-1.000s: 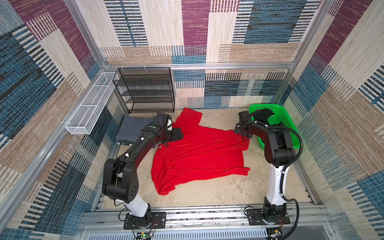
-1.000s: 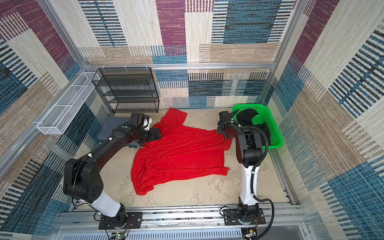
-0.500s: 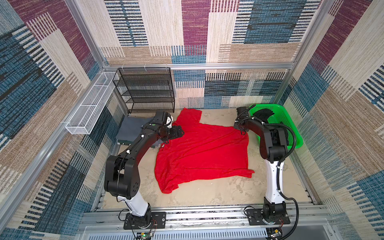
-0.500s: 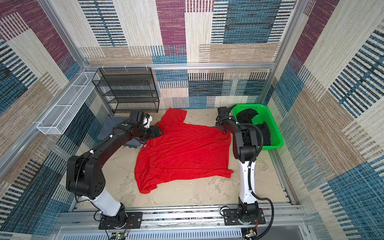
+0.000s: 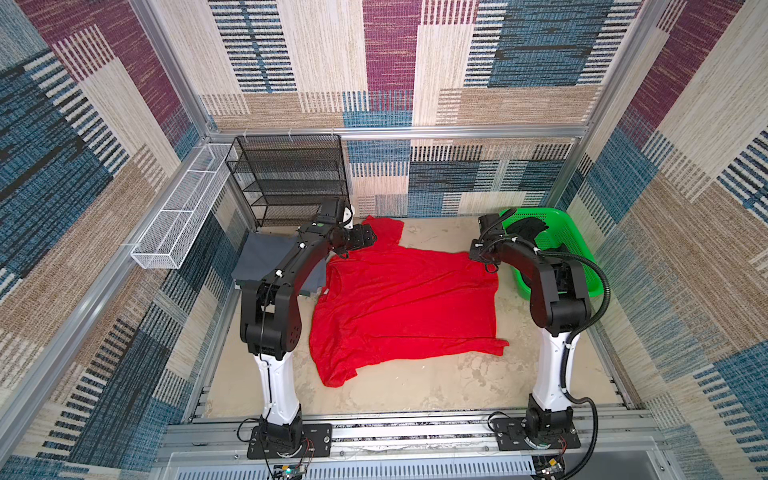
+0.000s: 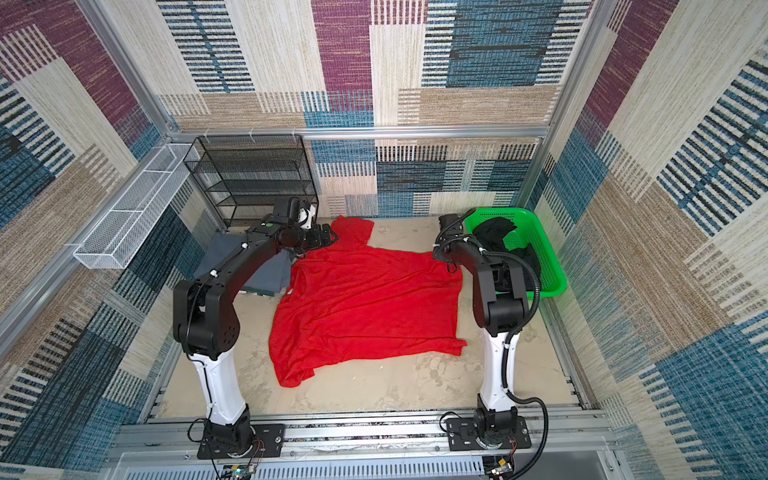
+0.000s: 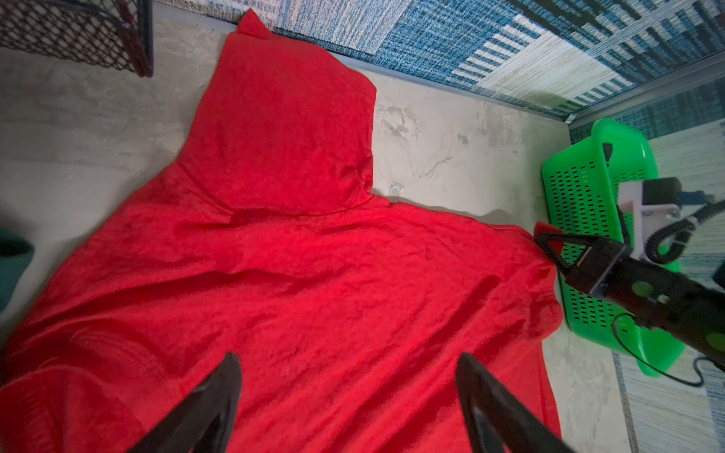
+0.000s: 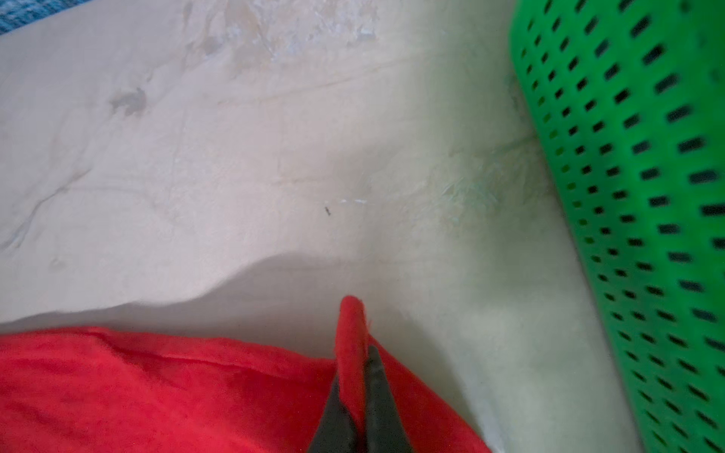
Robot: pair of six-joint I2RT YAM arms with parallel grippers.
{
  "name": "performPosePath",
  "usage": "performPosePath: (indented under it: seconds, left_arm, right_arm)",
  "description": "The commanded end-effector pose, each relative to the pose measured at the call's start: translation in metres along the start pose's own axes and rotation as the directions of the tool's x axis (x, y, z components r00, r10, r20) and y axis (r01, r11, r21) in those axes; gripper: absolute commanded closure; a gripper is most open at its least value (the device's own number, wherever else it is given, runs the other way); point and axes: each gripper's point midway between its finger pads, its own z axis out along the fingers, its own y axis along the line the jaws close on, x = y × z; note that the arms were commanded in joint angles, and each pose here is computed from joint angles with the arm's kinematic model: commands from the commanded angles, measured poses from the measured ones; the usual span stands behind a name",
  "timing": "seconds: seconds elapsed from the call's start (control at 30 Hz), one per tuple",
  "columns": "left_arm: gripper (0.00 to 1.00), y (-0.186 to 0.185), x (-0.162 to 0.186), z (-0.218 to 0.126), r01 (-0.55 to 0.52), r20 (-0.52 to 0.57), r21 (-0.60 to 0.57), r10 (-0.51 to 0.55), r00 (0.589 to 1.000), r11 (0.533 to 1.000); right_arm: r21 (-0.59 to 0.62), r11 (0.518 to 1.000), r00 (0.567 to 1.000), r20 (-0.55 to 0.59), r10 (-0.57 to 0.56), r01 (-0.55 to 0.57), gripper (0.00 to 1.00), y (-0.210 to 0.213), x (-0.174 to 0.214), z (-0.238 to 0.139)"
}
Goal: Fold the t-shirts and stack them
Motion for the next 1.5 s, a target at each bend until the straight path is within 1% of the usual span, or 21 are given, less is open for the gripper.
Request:
performPosePath:
  seconds: [0.0, 0.13, 0.27, 0.4, 0.63, 0.77, 1.07, 1.3, 1.47]
  left_arm:
    - [0.14, 0.008, -0.015, 0.018, -0.067, 0.015, -0.042, 0.068, 0.998, 0.997]
    - [0.14, 0.022, -0.031, 0.04, -0.12, -0.009, -0.121, 0.12, 0.993, 0.985]
    - [0.15, 0.034, -0.047, 0.053, -0.167, -0.005, -0.192, 0.169, 0.986, 0.967]
    - [0.14, 0.042, -0.054, 0.067, -0.189, -0.001, -0.219, 0.193, 0.981, 0.957]
    - [0.14, 0.052, -0.046, 0.09, -0.193, -0.022, -0.215, 0.193, 0.981, 0.957]
    - [0.15, 0.068, -0.043, 0.099, -0.211, -0.03, -0.273, 0.211, 0.977, 0.939]
    - [0.14, 0.08, -0.046, 0.113, -0.209, 0.05, -0.308, 0.235, 0.971, 0.928]
    - [0.14, 0.097, -0.037, 0.125, -0.211, 0.014, -0.355, 0.231, 0.973, 0.911]
    - [0.14, 0.103, -0.04, 0.124, -0.207, 0.011, -0.385, 0.229, 0.973, 0.899]
  right_arm:
    - [-0.092, 0.996, 1.0, 0.027, 0.005, -0.002, 1.0, 0.014, 0.0, -0.007]
    - [-0.099, 0.995, 0.999, 0.025, 0.02, -0.017, 1.0, 0.009, 0.014, -0.012]
    - [-0.095, 0.995, 1.0, 0.005, 0.025, -0.025, 1.0, 0.007, 0.024, -0.01]
    - [-0.083, 0.996, 0.999, 0.003, 0.039, -0.038, 1.0, 0.003, 0.028, -0.01]
    - [-0.098, 0.994, 0.999, 0.012, 0.044, -0.043, 1.0, 0.006, 0.025, -0.011]
    - [-0.112, 0.993, 0.999, 0.005, 0.043, -0.042, 1.0, 0.008, 0.027, -0.011]
    - [-0.124, 0.991, 0.999, -0.001, 0.047, -0.047, 1.0, 0.009, 0.031, -0.008]
    - [-0.128, 0.991, 0.999, 0.0, 0.044, -0.044, 1.0, 0.01, 0.03, -0.008]
    - [-0.134, 0.99, 0.999, -0.005, 0.043, -0.043, 1.0, 0.012, 0.03, -0.006]
